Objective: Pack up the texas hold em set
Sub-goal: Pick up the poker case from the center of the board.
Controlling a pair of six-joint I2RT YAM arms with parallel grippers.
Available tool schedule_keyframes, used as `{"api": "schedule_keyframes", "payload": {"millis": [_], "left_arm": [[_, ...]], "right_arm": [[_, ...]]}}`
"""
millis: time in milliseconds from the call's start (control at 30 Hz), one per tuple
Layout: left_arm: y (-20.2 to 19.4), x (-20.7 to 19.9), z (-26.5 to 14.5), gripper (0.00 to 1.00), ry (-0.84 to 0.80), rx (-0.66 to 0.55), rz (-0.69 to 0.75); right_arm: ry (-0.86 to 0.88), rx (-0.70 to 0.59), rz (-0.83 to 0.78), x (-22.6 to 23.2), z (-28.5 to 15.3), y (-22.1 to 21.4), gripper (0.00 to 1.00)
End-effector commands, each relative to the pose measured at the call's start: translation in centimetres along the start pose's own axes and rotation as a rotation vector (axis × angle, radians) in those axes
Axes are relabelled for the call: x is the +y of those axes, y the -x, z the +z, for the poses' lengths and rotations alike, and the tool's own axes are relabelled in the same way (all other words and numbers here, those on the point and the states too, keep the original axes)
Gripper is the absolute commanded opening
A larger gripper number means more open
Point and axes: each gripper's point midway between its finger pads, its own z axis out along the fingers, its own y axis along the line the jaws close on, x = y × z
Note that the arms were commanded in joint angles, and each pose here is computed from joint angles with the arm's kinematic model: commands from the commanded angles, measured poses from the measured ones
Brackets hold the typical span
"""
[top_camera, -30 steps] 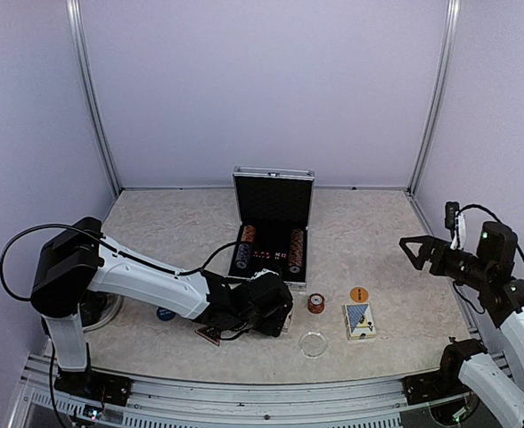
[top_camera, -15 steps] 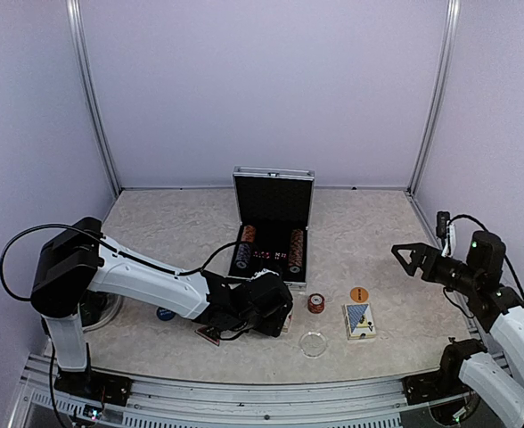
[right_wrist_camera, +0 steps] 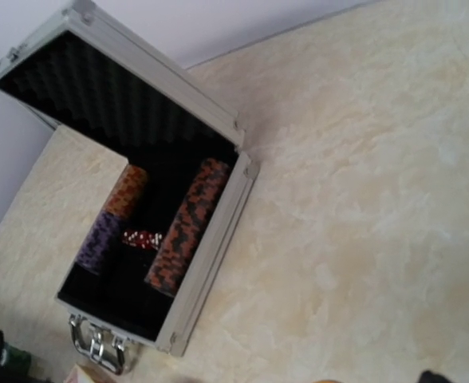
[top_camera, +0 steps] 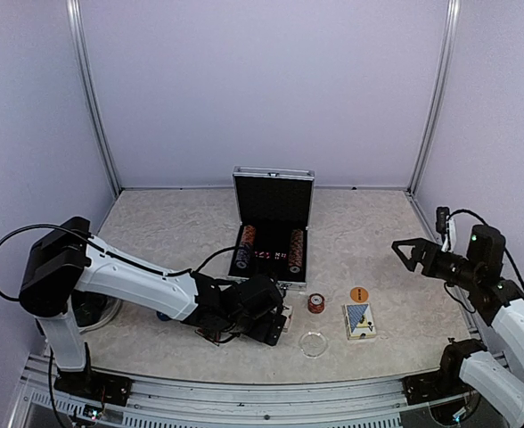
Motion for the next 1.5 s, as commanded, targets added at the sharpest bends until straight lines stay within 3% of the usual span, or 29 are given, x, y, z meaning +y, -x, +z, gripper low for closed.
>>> {"api": "schedule_keyframes", "payload": {"millis": [0, 200, 400, 700, 967, 1467], "left_arm": [[-2.3, -0.1, -0.8, 0.98, -0.064, 0.067, -0.013], [-0.3, 0.4, -3.2, 0.99, -0.104, -0.033, -0.023], [2.6, 1.0, -3.8, 0.99, -0.147, -0.081, -0.018], [6.0, -1.0, -3.6, 0.99, -0.194, -0.156, 0.135], [7.1, -2.8, -2.4, 0.99, -0.265, -0.141, 0.219], [6.7, -1.2, 2.9, 0.99, -0.277, -0.067, 0.167]], "right_arm": [[-0.032, -0.063, -0.076, 1.3, -1.7, 3.3, 0.99], [-0.13, -0.161, -0.171, 2.1, -4.3, 6.9, 0.99], [-0.136, -0.158, -0.186, 2.0, -4.5, 6.7, 0.99], [-0.133, -0.17, -0.191, 2.1, -4.6, 6.6, 0.99], [-0.135, -0.173, -0.189, 2.0, -4.6, 6.6, 0.99], [-0.136, -0.175, -0.193, 1.9, -4.6, 6.6, 0.99]]}}
